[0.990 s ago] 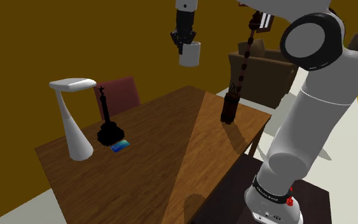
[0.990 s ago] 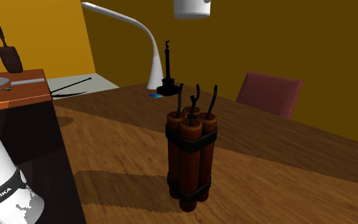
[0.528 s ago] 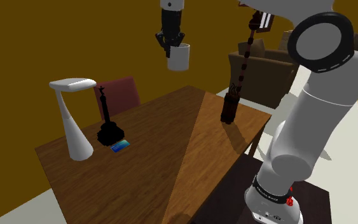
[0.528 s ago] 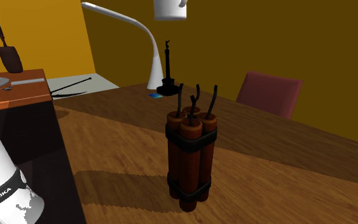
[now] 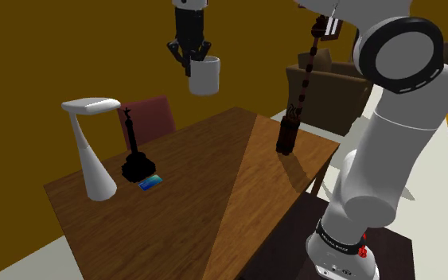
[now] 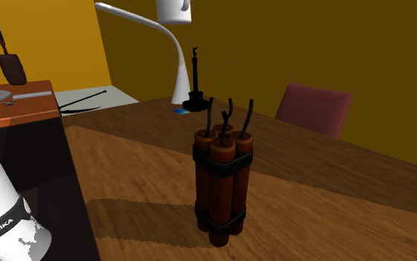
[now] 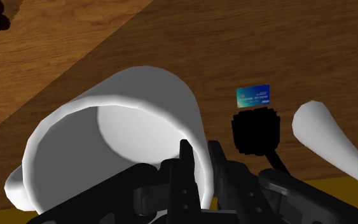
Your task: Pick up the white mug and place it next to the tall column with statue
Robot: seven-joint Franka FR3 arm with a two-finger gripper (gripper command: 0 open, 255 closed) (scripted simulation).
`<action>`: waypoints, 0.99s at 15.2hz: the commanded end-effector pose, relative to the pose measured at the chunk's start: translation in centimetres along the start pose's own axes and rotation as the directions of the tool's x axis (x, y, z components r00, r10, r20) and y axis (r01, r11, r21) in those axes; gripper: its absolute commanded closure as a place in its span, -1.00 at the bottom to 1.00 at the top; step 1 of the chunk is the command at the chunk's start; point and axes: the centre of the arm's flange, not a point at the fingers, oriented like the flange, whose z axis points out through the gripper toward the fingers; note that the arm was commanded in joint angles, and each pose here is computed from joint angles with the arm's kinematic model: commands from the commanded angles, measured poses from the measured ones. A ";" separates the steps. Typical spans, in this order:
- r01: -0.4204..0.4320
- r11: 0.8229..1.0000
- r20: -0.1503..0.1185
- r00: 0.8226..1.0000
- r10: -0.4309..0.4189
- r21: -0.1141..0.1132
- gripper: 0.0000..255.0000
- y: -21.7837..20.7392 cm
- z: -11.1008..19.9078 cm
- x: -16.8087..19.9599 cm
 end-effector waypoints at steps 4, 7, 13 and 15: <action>-0.002 1.000 -0.001 1.000 0.002 0.000 1.00 -6.8 -0.3 -1.8; -0.002 1.000 -0.001 1.000 0.002 0.000 1.00 -6.9 1.3 -2.0; -0.002 1.000 -0.001 1.000 0.002 0.000 1.00 -6.9 4.4 -2.3; -0.002 1.000 -0.001 1.000 0.002 0.000 1.00 -6.9 5.5 -2.4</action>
